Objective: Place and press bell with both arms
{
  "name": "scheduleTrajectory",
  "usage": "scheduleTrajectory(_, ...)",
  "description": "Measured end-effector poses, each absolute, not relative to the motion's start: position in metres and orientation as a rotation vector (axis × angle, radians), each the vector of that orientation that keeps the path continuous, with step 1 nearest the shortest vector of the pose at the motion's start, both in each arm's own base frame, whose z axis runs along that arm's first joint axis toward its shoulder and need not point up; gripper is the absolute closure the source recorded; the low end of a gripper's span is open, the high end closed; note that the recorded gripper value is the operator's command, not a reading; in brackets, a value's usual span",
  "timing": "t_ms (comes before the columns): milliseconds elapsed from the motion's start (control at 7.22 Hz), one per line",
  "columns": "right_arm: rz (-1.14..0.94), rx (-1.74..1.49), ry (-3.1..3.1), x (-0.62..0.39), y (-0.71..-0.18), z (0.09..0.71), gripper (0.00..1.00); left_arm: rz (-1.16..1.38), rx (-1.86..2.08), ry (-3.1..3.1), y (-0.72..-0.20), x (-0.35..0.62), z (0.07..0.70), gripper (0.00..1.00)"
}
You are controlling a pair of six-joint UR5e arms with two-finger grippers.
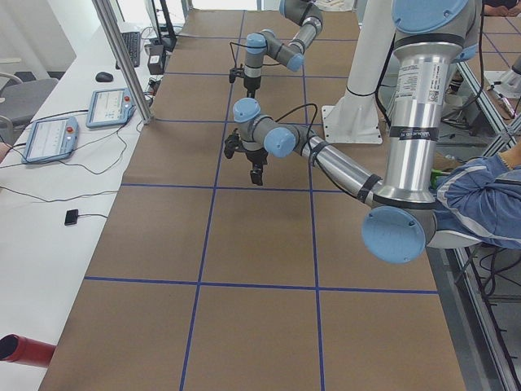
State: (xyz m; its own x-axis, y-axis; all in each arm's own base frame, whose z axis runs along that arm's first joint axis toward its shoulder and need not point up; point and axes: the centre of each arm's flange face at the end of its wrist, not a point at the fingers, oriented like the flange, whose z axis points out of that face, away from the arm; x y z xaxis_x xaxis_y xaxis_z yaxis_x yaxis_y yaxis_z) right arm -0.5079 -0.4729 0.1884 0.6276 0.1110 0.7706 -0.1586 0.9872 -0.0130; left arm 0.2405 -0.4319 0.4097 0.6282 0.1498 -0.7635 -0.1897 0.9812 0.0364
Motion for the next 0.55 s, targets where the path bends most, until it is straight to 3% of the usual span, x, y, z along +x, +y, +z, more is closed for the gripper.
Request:
scheduleTrajectory(139, 0.135, 0.061, -0.882, -0.457, -0.473, 0.215, 1.00, 0.195, -0.047, 0.874, -0.432, 0.239, 0.408, 0.01)
scheduleTrajectory(277, 0.110, 0.060, -0.881, -0.403, -0.475, 0.246, 0.90, 0.193, -0.043, 0.876, -0.432, 0.236, 0.407, 0.01)
scheduleTrajectory(416, 0.077, 0.066, -0.870, -0.350, -0.475, 0.281, 0.24, 0.193, -0.036, 0.877, -0.433, 0.232, 0.407, 0.01)
scheduleTrajectory(554, 0.041, 0.075, -0.850, -0.294, -0.474, 0.320, 0.00, 0.203, -0.021, 0.872, -0.435, 0.219, 0.415, 0.01)
